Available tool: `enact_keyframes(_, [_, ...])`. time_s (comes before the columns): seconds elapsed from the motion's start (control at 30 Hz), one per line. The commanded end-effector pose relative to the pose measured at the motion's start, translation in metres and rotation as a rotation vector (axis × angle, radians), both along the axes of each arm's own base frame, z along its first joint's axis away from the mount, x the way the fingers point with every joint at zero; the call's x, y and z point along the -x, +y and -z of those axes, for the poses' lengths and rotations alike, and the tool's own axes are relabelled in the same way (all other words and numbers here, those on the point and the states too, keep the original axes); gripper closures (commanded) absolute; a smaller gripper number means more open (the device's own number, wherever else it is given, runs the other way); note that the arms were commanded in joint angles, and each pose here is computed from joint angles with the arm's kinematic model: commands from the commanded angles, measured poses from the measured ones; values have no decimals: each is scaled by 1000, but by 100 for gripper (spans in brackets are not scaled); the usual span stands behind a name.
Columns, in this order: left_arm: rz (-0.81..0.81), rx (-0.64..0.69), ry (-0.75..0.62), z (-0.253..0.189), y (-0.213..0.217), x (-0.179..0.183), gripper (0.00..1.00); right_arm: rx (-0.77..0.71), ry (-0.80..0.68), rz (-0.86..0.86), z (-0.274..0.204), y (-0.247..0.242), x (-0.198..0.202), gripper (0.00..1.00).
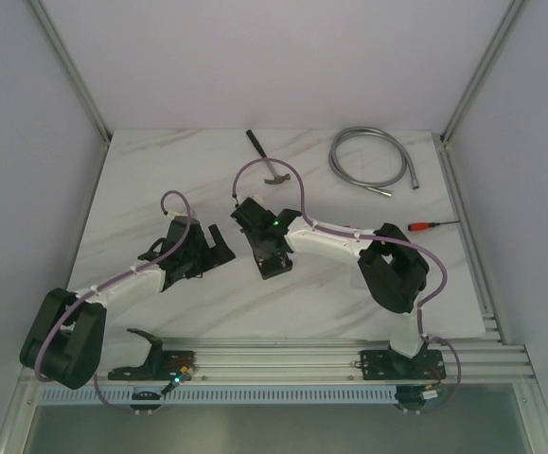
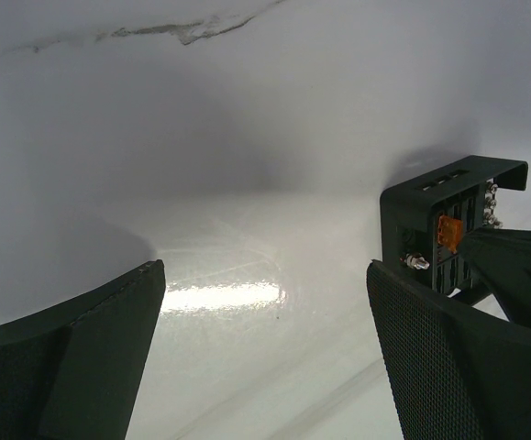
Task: Snap on the fuse box
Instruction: Install the fuse at the fuse box base.
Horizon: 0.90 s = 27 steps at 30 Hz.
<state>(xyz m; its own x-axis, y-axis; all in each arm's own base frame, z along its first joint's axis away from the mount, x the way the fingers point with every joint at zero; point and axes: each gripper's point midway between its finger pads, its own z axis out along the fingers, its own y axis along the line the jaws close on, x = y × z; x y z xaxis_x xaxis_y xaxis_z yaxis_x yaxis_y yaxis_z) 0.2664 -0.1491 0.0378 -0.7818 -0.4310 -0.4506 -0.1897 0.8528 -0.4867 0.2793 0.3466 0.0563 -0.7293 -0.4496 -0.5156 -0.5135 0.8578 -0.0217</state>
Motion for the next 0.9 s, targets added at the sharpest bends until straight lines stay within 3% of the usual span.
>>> enact_keyframes(0.0, [4,20,-4,0,-3,-3,0,27,31,-6,12,-8,6,89])
enact_keyframes(0.87, [5,30,-4,-1,-4,-1,0,135,106,22,46,-43,22,96])
